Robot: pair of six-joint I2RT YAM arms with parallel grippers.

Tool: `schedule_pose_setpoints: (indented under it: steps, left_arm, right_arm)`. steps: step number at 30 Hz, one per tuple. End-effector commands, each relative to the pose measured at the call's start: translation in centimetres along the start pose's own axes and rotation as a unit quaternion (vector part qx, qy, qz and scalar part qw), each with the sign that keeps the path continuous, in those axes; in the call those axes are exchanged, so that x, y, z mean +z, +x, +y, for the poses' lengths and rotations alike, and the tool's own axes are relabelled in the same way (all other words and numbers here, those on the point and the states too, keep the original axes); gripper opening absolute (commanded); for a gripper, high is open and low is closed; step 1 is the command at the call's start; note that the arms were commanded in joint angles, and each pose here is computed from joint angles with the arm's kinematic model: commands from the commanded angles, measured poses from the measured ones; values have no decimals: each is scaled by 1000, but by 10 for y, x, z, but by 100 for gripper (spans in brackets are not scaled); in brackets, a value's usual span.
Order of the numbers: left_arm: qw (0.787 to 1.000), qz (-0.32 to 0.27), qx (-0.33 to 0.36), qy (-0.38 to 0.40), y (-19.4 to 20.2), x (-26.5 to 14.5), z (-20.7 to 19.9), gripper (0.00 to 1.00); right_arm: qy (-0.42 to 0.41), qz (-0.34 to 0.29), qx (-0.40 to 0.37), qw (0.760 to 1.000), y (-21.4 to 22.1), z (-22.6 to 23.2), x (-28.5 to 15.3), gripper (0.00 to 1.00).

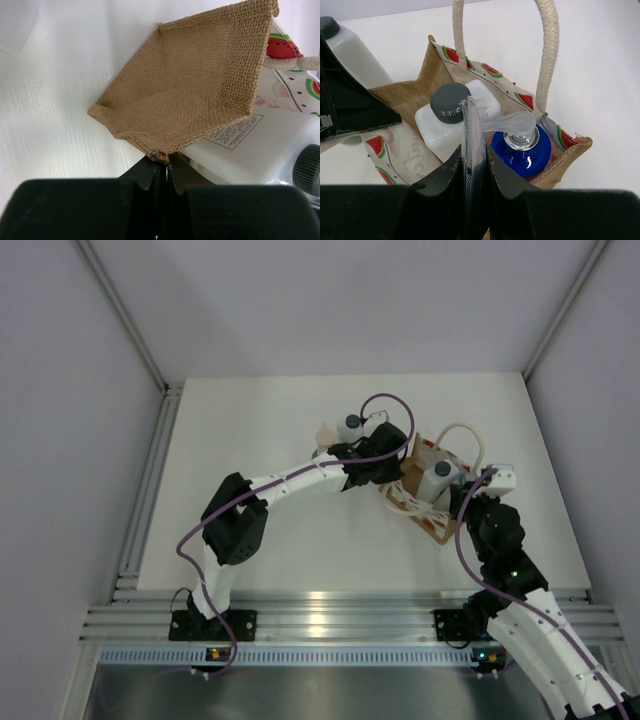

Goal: Take the personal care products out of the canvas bag

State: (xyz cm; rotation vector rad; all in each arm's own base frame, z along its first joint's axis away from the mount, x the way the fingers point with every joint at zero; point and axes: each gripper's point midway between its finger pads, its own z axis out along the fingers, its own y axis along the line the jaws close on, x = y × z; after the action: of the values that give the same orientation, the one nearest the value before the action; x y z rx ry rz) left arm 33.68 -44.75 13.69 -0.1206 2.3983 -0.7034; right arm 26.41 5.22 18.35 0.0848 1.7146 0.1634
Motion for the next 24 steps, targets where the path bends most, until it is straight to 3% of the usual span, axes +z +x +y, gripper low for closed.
schedule_pose_setpoints:
  steps: [1, 15, 24]
  left_arm:
    - [999, -16, -8, 33, -10, -2, -24, 0]
    - [999, -16, -9, 29, -9, 0, -22, 0]
    - [1000, -15, -8, 27, -8, 1, -20, 0]
  right_arm:
    - [-18, -89, 25, 996, -66, 11, -3, 0]
    - [7, -82, -1, 997, -113, 9, -11, 0]
    - [43, -110, -11, 993, -168, 1, -24, 0]
